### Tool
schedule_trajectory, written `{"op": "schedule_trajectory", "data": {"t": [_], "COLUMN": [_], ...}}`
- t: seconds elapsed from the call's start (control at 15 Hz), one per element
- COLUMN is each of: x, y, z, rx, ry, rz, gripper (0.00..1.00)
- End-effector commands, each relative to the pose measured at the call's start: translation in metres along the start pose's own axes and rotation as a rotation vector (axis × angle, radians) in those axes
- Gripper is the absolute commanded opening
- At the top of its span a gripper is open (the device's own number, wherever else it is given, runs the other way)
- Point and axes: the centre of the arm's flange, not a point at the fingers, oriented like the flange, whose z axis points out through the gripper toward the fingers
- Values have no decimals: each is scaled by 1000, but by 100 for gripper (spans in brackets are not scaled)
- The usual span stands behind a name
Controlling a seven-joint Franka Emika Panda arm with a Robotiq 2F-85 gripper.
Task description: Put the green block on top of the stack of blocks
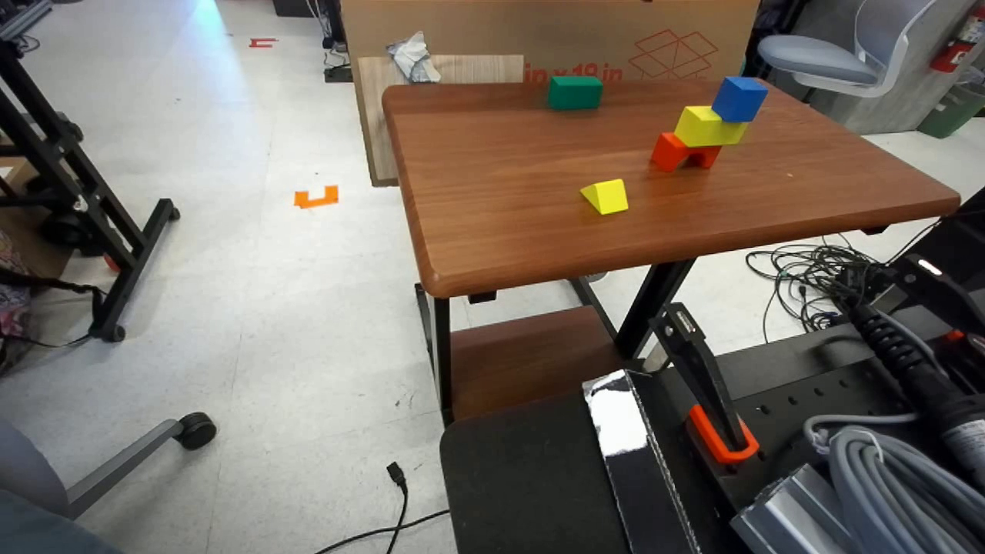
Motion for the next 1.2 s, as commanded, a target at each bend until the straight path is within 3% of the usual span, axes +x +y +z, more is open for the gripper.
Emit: {"op": "schedule_trajectory", "data": {"t": [0.0,1.13], "x": [22,41], "y": [-6,-4], "z": [18,74], "rx": [-10,-37], "ry": [-17,-64], "rz": [6,-5], "gripper": [100,100]}}
